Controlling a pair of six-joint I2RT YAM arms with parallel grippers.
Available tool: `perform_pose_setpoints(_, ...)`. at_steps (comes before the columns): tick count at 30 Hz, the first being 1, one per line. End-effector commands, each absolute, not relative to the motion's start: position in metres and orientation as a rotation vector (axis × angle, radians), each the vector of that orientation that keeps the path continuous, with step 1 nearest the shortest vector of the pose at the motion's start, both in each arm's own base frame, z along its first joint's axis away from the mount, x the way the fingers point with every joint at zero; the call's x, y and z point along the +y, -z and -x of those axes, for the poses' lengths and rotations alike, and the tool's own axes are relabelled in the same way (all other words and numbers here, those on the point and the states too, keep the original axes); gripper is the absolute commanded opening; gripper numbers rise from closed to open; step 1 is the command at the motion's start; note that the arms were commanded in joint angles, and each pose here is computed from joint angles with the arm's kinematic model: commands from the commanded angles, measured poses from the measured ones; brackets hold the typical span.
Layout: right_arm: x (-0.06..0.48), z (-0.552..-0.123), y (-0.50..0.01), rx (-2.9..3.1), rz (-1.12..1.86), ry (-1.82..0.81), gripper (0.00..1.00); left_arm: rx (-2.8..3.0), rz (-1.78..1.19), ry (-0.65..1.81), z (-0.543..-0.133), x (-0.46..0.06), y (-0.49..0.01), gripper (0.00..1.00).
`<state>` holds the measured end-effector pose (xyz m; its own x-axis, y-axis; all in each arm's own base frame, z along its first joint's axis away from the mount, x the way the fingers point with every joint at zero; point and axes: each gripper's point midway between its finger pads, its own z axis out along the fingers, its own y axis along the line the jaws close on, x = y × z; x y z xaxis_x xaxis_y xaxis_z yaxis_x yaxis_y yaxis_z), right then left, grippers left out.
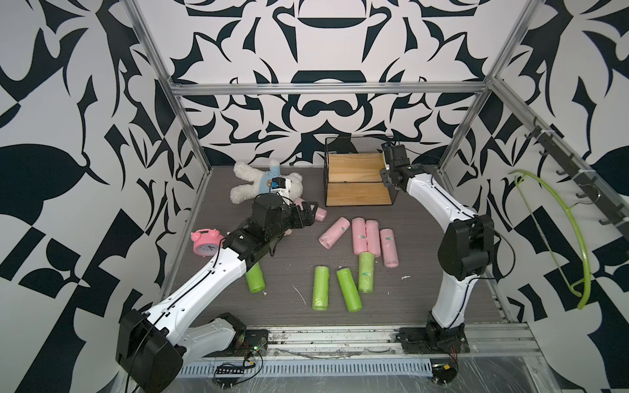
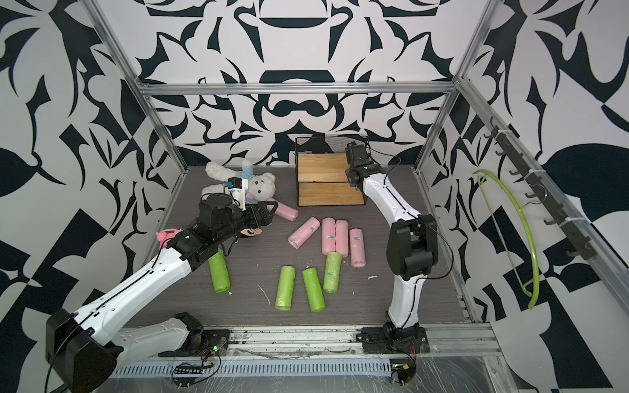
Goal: Sort the rolls of trash bags by color and place them on the shelf
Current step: Place the roll of trash bags on the shelf.
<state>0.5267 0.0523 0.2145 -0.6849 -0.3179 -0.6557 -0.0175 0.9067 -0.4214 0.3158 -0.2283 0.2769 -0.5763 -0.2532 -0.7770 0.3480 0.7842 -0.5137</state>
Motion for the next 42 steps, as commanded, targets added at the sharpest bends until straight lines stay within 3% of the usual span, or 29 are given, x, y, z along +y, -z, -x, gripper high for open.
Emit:
perform_pose_setpoints(1,0.046,-0.532,-0.251,2.198,0.176,0.507,0.53,2.027,-0.093,0.797,-0.314,-0.227,-0.280,0.91)
perform_pose_setpoints(14,0.044,-0.525,-0.261,2.188,0.174,0.498,0.63,2.039,-0.096,0.786,-0.313,-0.225,-0.274,0.91)
perform_pose_setpoints(27,0.047,-0.507,-0.274,2.171,0.156,0.422,0.66,2.062,-0.100,0.786,-0.312,-0.226,-0.265,0.92)
perform_pose_setpoints(37,0.055,-0.495,-0.280,2.161,0.034,-0.016,0.84,2.090,-0.110,0.806,-0.313,-0.232,-0.257,0.92)
perform_pose_setpoints(42,0.045,-0.504,-0.270,2.175,-0.011,-0.074,0.91,2.106,-0.118,0.813,-0.315,-0.236,-0.252,0.92)
